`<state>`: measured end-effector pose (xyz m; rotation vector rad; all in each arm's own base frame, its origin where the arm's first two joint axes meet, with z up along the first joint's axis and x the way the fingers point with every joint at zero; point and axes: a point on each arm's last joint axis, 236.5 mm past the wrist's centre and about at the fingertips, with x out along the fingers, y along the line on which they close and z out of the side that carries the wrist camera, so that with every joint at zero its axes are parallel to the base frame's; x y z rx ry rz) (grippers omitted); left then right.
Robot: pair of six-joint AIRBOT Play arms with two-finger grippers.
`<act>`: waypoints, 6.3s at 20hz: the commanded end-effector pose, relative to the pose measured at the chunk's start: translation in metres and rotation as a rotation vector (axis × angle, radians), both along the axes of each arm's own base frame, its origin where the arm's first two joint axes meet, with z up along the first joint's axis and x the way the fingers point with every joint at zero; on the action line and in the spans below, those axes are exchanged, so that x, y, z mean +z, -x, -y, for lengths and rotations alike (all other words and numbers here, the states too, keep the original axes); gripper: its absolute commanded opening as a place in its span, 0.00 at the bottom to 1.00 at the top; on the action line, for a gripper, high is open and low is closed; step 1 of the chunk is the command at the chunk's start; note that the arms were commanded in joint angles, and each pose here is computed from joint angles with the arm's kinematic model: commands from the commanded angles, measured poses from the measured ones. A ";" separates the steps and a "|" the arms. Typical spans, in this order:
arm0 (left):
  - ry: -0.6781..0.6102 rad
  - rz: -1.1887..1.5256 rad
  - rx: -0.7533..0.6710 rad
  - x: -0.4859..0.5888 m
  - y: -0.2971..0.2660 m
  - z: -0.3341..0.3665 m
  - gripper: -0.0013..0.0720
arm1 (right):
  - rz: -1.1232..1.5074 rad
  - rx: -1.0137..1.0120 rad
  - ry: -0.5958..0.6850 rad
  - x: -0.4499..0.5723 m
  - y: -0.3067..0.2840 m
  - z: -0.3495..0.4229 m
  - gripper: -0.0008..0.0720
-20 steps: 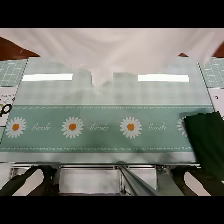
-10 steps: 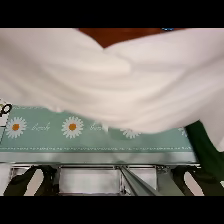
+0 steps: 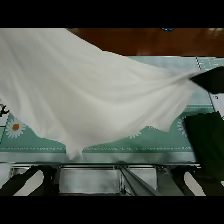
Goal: Fold the shirts.
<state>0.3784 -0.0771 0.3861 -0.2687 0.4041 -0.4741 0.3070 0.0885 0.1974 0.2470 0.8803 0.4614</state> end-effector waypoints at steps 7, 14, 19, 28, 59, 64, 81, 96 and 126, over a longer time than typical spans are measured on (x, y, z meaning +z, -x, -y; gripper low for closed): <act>0.148 -0.275 0.157 -0.249 -0.230 -0.002 0.04 | -0.248 -0.221 -0.112 -0.215 -0.200 0.040 0.04; 0.117 -0.521 0.136 -0.326 -0.211 -0.012 0.71 | -0.358 -0.318 -0.203 -0.240 -0.240 0.057 0.59; 0.002 -0.853 0.260 -0.355 -0.115 -0.139 0.71 | -0.599 -0.397 0.044 -0.244 -0.132 0.166 0.59; 0.328 -1.176 0.283 -0.476 0.043 -0.089 0.71 | -0.491 -0.564 -0.097 -0.272 0.002 0.117 0.59; 0.461 -1.224 0.371 -0.478 0.012 -0.057 0.70 | -0.482 -0.533 -0.157 -0.263 0.004 0.100 0.59; 0.410 -1.204 0.311 -0.475 0.009 -0.041 0.04 | -0.481 -0.531 -0.156 -0.263 0.004 0.100 0.59; 0.303 -1.036 0.171 -0.418 -0.022 -0.027 0.04 | -0.611 -0.450 -0.270 -0.301 -0.019 0.055 0.59; 0.223 -0.420 0.170 -0.170 -0.077 -0.060 0.04 | 0.064 -0.163 -0.073 0.026 -0.153 0.034 0.04; -0.076 -0.193 0.474 -0.119 0.049 -0.094 0.04 | 0.075 -0.111 0.080 0.037 -0.004 0.026 0.04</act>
